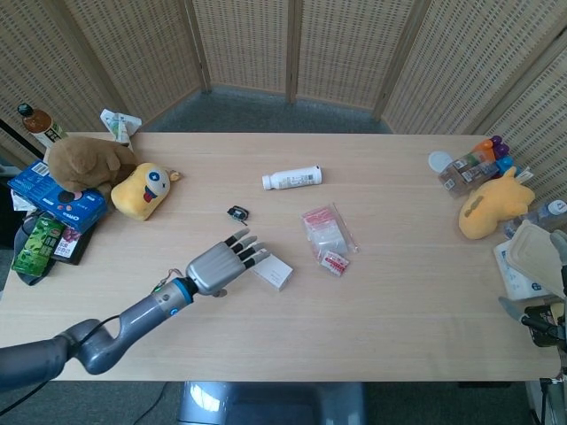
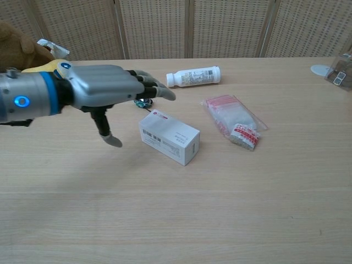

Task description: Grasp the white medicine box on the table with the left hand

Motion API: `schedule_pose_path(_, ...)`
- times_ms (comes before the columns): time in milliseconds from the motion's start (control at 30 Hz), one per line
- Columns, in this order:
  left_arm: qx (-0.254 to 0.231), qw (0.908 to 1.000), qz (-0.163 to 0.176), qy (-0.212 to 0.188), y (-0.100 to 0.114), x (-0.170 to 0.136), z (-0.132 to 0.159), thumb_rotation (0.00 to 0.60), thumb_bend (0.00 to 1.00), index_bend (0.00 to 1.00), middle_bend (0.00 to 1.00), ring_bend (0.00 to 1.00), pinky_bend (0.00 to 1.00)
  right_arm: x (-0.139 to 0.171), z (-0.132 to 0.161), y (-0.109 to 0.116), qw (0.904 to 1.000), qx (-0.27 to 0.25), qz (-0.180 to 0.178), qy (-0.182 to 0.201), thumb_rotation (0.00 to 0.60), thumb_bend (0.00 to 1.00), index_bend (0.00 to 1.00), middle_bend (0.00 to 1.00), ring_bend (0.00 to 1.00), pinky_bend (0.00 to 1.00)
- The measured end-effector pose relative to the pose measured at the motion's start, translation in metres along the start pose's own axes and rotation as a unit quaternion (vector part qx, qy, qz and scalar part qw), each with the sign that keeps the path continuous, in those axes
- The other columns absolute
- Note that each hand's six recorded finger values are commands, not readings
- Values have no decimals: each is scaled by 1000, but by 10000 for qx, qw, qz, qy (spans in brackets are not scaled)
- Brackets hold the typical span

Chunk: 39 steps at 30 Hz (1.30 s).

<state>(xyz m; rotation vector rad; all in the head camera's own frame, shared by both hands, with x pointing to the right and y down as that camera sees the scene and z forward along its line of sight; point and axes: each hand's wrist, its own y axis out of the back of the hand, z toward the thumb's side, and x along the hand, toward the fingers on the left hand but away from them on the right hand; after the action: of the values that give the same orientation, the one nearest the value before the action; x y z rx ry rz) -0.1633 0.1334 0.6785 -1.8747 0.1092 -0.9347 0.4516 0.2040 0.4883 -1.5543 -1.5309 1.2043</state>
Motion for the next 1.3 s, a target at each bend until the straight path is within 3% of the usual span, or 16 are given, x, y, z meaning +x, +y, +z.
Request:
schedule_pose_path(233, -76, 9997, -101, 208, -8, 51, 19, 600, 53, 0, 0, 0, 0, -2, -3, 4, 10000, -48, -31, -44, 600, 65, 40, 0, 0, 0)
schedule_pose_path(367, -129, 9992, -159, 355, -12, 65, 25, 600, 52, 0, 0, 0, 0, -2, -4, 6, 9999, -77, -49, -62, 600, 64, 40, 0, 0, 0)
schedule_pose_path(400, -201, 9989, -162, 393, -13, 68, 27, 600, 50, 26, 0, 0, 39, -2, -5, 6, 9999, -74, -51, -66, 600, 64, 40, 0, 0, 0)
schedule_pose_path(433, -316, 9984, -141, 443, -13, 72, 30, 600, 52, 92, 28, 19, 127, -2, -5, 7, 9999, -70, -52, -70, 600, 64, 40, 0, 0, 0)
schedule_pose_path(467, -392, 9980, -103, 480, -12, 74, 33, 600, 59, 214, 154, 126, 300, -2, -5, 7, 9999, -63, -54, -73, 600, 64, 40, 0, 0, 0)
schedule_pose_path(533, -476, 9974, 23, 541, -9, 80, 38, 600, 91, 481, 505, 441, 655, -3, -6, 7, 9999, -61, -65, -77, 600, 64, 41, 0, 0, 0)
schedule_pose_path(600, -435, 9974, 66, 576, -8, 82, 41, 600, 110, 603, 612, 553, 761, -3, -6, 8, 9999, -73, -78, -80, 600, 63, 41, 0, 0, 0)
schedule_pose_path(767, -281, 9969, -137, 727, -17, 84, 40, 600, 142, 766, 740, 661, 809, -3, -7, 9, 9999, -104, -77, -96, 600, 64, 40, 0, 0, 0)
schedule_pose_path(900, -177, 9960, -208, 846, -16, 82, 41, 600, 156, 800, 790, 714, 829, -3, -7, 11, 9998, -124, -88, -98, 600, 63, 40, 0, 0, 0)
schedule_pose_path(1100, -196, 9961, 109, 858, 10, 72, 40, 600, 161, 799, 790, 720, 829, -3, -6, 9, 9999, -109, -63, -93, 600, 64, 40, 0, 0, 0)
schedule_pose_path(1300, -195, 9947, 602, 815, 58, 54, 36, 600, 160, 787, 776, 720, 828, -1, -3, 6, 9999, -101, -23, -58, 600, 64, 41, 0, 0, 0)
